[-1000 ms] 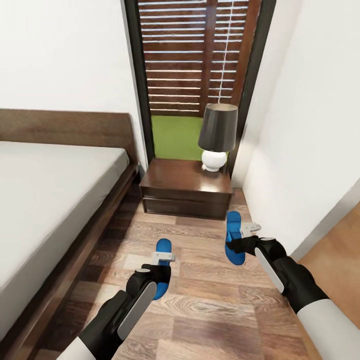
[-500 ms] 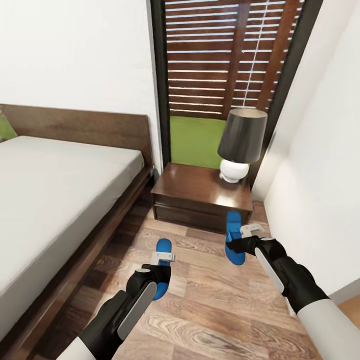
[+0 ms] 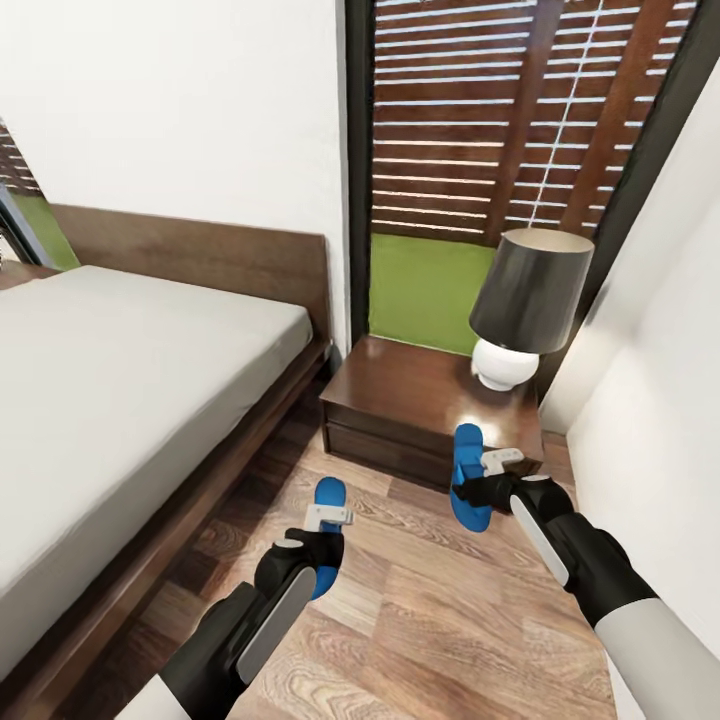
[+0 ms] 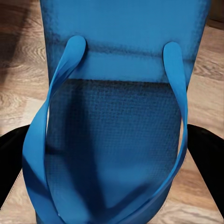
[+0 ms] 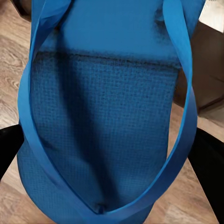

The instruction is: In the bedroom, move the book from the bed onto either nightstand, and place the two sandals side by side next to the bed.

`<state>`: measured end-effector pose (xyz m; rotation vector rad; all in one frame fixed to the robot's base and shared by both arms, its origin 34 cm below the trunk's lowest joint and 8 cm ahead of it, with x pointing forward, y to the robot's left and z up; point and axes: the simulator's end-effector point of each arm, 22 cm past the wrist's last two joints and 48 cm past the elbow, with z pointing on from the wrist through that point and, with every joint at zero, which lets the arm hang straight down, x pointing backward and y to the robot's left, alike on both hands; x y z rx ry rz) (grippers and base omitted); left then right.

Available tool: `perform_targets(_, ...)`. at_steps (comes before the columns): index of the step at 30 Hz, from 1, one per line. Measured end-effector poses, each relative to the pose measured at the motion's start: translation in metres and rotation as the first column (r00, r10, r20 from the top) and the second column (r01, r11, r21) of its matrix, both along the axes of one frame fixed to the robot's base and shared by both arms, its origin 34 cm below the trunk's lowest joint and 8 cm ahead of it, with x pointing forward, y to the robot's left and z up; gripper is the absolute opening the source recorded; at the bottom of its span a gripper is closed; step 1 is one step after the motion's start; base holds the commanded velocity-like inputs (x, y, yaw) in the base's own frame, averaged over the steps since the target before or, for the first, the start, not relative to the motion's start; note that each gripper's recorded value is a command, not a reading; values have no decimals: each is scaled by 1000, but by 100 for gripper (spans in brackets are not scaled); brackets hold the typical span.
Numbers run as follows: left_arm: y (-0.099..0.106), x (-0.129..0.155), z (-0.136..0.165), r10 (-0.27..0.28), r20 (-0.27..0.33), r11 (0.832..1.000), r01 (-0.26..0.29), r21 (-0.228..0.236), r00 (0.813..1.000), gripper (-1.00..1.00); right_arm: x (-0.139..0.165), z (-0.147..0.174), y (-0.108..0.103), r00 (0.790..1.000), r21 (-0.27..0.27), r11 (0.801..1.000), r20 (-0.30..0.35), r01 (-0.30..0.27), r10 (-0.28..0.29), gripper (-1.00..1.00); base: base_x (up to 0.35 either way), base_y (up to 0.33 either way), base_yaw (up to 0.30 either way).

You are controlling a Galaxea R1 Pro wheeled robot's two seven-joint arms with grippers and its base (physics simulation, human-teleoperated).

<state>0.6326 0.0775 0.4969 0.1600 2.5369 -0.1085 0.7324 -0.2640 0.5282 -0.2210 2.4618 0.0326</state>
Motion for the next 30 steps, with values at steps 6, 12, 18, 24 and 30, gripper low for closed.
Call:
perform_targets(6, 0, -10, -23, -10, -20, 999, 11, 38, 1000, -100, -13, -24, -8, 998, -10, 1000, -61, 22, -23, -100, 18, -10, 12)
perform_targets(12, 23, -20, -69, 47, -77, 994, -39, 99, 996, -100, -62, -101, -43, 971, -63, 995, -218, 81, -93, -100, 2, -1, 1)
perform_targets(18, 60, -43, -119, 125, -121, 985, -108, 134, 985, -100, -103, -152, -72, 945, -101, 987, -293, 122, -147, -100, 0, 0, 0)
perform_targets(24, 92, -78, -170, 148, -179, 986, -131, 103, 973, -100, -159, -201, -61, 910, -109, 984, -379, 138, -170, -100, 0, 0, 0)
perform_targets(30, 120, -98, -188, 206, -161, 973, -184, 141, 965, -100, -169, -210, -46, 907, -99, 986, -391, 131, -160, -100, 0, 0, 0)
